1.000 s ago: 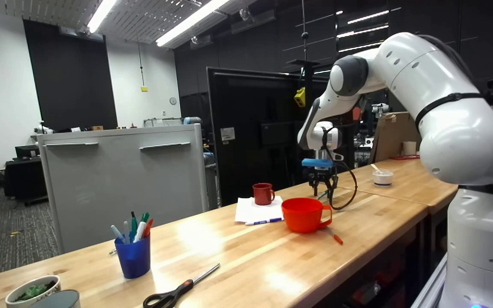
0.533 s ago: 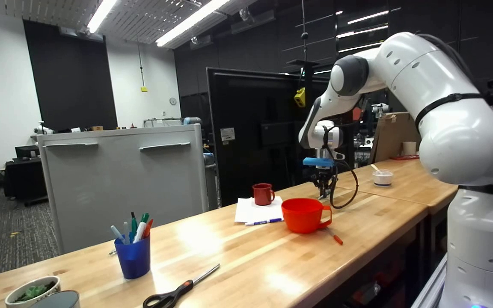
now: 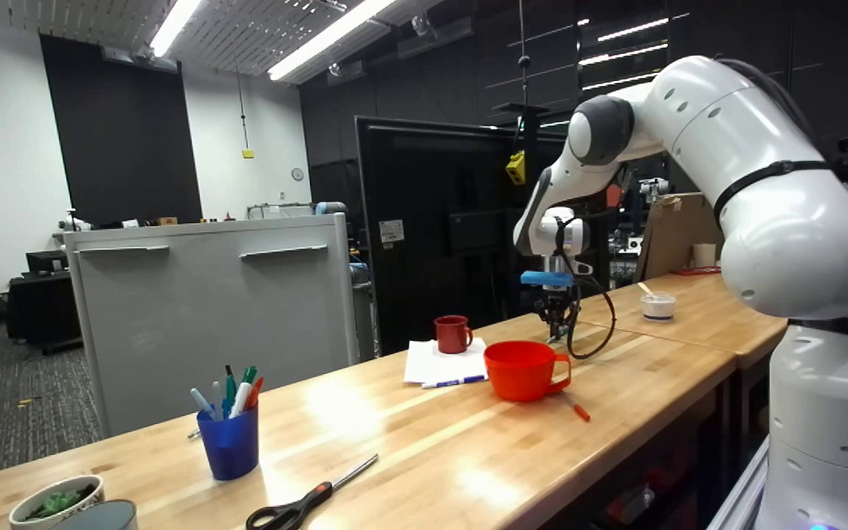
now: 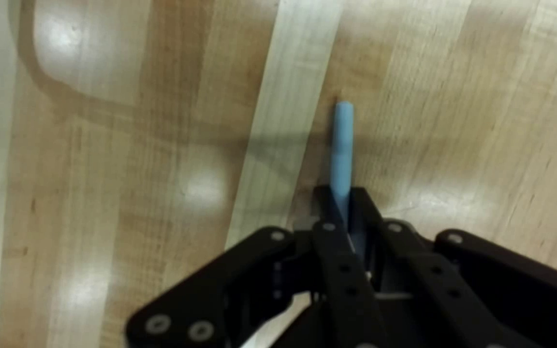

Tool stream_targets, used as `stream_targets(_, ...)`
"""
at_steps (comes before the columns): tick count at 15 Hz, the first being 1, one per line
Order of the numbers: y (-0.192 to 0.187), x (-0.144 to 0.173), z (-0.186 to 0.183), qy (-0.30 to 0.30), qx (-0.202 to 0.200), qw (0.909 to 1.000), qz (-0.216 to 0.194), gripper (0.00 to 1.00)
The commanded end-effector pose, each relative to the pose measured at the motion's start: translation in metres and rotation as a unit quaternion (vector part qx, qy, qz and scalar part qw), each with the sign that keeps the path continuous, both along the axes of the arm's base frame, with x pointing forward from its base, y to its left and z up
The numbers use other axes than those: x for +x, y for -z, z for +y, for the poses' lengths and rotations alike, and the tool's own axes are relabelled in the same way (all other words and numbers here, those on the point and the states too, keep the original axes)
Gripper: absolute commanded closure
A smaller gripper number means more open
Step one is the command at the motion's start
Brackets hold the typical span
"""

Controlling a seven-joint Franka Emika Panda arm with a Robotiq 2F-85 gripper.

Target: Put the pen inside cup

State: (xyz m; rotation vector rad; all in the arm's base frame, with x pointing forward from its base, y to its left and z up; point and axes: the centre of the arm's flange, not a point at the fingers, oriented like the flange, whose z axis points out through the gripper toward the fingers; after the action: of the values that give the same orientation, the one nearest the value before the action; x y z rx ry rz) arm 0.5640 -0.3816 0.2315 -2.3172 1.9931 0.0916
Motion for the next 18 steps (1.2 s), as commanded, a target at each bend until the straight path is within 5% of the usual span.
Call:
stream_targets(1,0.0,0.0,0.0,0.0,0.0,1.0,0.0,0.89)
stream_targets(9,-0.007,0.0,0.0,0.0,-0.001,0.9999,-0.01,0.97)
stream_targets(18,-0.083,-0.007,0.004,-0.021,-0.046,0.9947,-0.09,0.97)
